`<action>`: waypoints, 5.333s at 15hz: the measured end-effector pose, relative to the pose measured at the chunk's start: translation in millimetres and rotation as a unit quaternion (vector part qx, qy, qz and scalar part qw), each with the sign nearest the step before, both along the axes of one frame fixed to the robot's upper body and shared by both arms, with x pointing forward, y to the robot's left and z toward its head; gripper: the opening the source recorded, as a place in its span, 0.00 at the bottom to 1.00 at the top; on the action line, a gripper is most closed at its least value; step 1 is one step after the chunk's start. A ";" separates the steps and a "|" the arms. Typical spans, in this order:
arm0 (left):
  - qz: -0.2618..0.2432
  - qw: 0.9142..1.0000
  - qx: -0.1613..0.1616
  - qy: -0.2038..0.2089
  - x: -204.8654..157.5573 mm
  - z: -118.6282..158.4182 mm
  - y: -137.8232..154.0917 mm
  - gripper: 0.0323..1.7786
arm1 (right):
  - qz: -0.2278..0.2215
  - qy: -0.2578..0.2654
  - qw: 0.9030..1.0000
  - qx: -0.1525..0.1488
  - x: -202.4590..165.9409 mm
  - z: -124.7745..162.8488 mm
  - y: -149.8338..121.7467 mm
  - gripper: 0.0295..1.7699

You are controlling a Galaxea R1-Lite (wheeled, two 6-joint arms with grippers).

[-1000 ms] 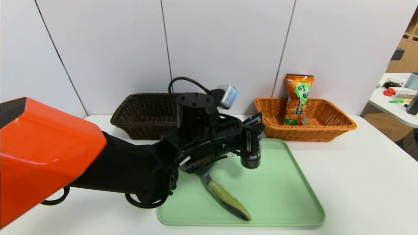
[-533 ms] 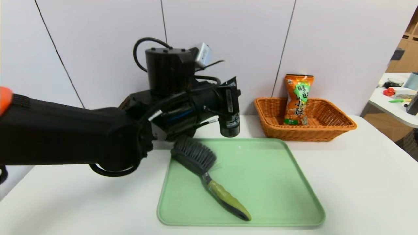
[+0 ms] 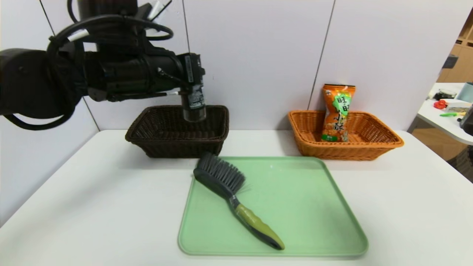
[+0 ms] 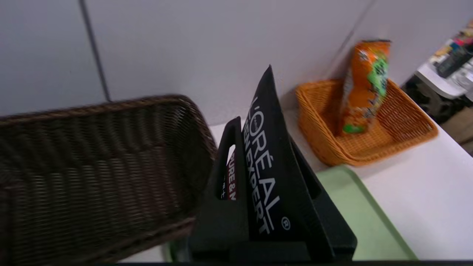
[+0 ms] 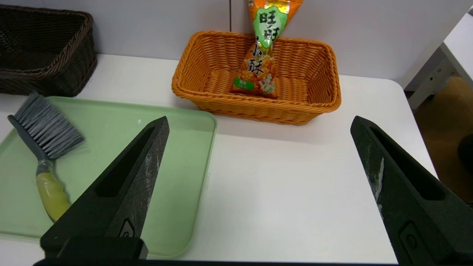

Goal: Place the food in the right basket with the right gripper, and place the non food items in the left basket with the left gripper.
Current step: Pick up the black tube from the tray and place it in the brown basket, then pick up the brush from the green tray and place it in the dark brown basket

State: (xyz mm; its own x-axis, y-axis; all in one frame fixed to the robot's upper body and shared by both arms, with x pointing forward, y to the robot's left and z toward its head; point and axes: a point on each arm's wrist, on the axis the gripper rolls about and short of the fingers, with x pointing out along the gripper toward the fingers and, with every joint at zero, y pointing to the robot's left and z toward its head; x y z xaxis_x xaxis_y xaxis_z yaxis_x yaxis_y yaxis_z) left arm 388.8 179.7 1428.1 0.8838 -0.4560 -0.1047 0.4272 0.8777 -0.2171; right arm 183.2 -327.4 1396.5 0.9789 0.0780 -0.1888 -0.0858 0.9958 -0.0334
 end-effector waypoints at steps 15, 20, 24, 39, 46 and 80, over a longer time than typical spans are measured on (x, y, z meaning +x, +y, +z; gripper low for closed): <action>0.125 0.991 0.041 0.030 106.6 -46.6 65.4 0.13 | 0.004 0.005 1.000 0.001 1.1 -2.3 0.4 0.96; 0.139 0.989 0.041 0.038 135.7 -64.0 71.5 0.30 | 0.005 0.007 1.000 0.000 2.0 -2.8 0.5 0.96; 0.139 0.989 0.042 0.039 143.7 -70.6 70.0 0.57 | 0.012 0.010 1.000 0.004 2.9 -3.2 0.8 0.96; -0.012 0.981 0.114 0.159 -40.5 2.5 20.8 0.90 | 0.017 0.038 0.999 0.011 4.6 -20.2 1.2 0.96; 0.083 0.969 0.054 0.224 -73.3 -3.4 -12.4 0.93 | 0.016 0.045 0.999 0.021 -0.9 -27.9 1.0 0.96; 0.158 0.888 0.068 0.425 -37.4 -145.8 -144.2 0.95 | -0.013 0.163 0.986 0.031 -35.2 -65.1 -3.8 0.96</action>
State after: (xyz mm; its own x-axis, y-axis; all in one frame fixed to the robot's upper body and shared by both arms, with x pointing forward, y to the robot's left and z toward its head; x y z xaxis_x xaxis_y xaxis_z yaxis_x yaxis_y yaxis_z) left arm 351.4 35.5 1282.4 0.5402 -0.1303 -0.8314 -0.1132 0.9677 -0.2252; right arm 148.0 -331.2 1331.4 0.8684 0.0753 -0.4902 -0.0567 0.9970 0.0528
